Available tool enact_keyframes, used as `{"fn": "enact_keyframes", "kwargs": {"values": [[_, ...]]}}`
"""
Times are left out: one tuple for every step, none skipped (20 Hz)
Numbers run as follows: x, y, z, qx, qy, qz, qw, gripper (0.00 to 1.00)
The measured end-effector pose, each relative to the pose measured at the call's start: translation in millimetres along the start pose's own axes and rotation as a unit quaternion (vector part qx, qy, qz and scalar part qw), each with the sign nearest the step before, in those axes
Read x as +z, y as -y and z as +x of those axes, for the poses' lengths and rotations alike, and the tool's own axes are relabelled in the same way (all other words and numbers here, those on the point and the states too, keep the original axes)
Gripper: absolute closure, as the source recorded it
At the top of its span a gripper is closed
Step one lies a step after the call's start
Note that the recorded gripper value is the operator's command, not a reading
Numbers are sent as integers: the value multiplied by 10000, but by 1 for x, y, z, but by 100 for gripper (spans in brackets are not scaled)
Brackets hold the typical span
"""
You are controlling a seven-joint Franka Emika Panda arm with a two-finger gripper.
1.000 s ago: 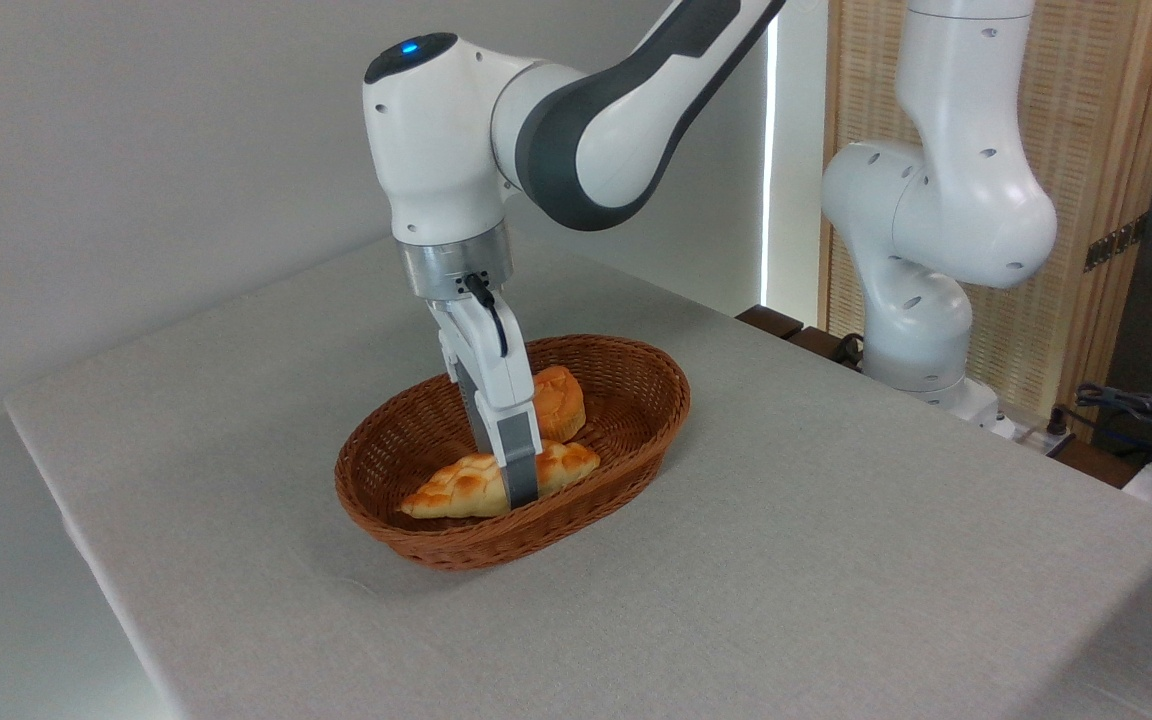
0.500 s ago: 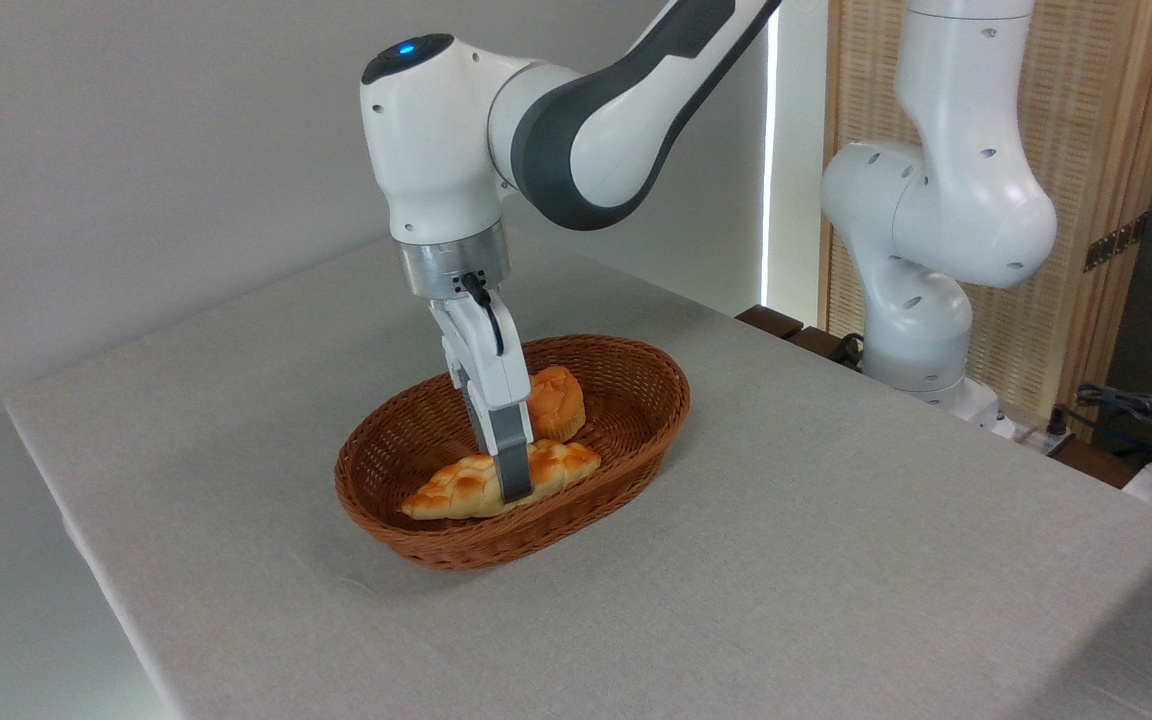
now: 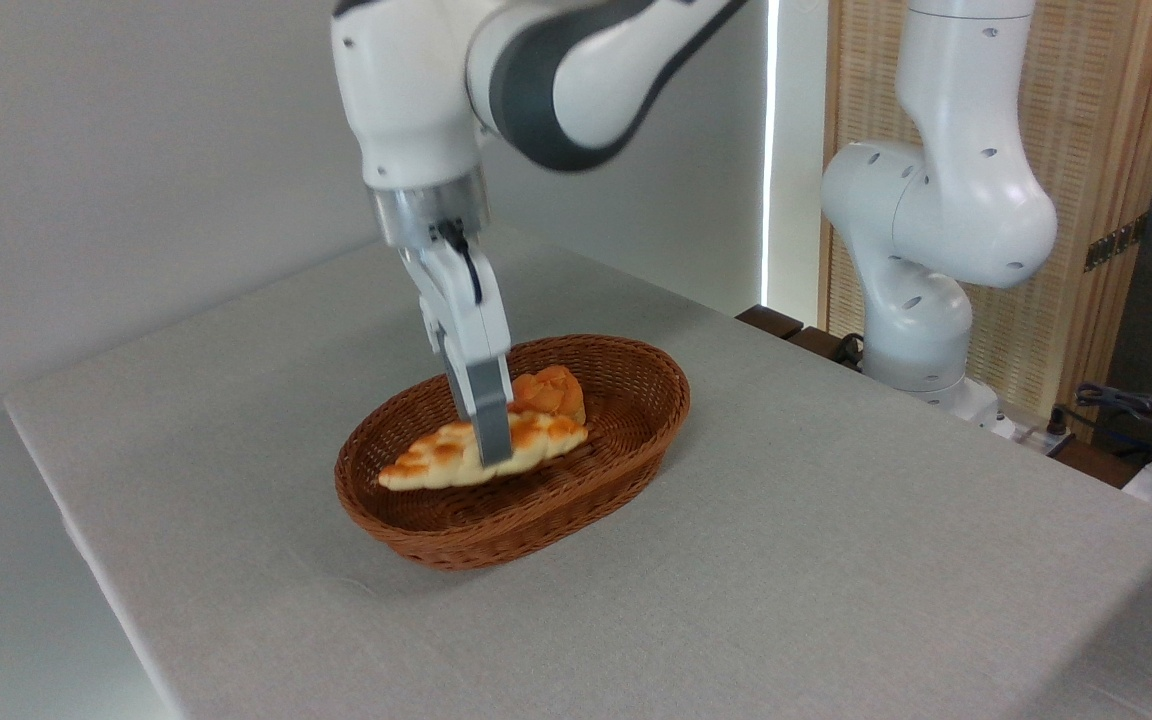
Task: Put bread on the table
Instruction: 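Lift the pastry out of the basket and carry it beside the basket, then lower the pastry onto the table and open the gripper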
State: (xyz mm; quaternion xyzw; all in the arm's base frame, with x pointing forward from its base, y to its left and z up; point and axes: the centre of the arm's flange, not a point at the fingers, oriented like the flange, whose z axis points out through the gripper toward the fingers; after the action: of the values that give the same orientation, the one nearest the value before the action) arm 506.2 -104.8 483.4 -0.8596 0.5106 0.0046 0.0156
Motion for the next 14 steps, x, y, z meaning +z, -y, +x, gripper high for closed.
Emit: {"fn": "enact_keyframes", "kwargs": {"values": [[-15, 1, -1, -41, 2, -79, 10000, 80], [-29, 1, -2, -75, -14, -145, 9999, 80], [-41, 3, -4, -111, -32, -180, 9998, 80], [-54, 7, -8, -174, -64, -165, 9997, 78], [-63, 15, -16, -273, -106, -136, 9995, 73], [-71, 27, -30, -444, -160, -104, 9988, 69], [-75, 41, -49, -640, -206, -84, 9977, 69], [-76, 54, -68, -804, -237, -84, 9965, 69], [-75, 68, -91, -920, -258, -100, 9954, 69], [-71, 80, -113, -997, -267, -128, 9946, 68], [-67, 90, -130, -1049, -262, -165, 9940, 64], [-60, 98, -145, -1086, -240, -219, 9936, 53], [-50, 106, -154, -1138, -204, -275, 9929, 37], [-40, 112, -158, -1176, -165, -317, 9924, 26]]}}
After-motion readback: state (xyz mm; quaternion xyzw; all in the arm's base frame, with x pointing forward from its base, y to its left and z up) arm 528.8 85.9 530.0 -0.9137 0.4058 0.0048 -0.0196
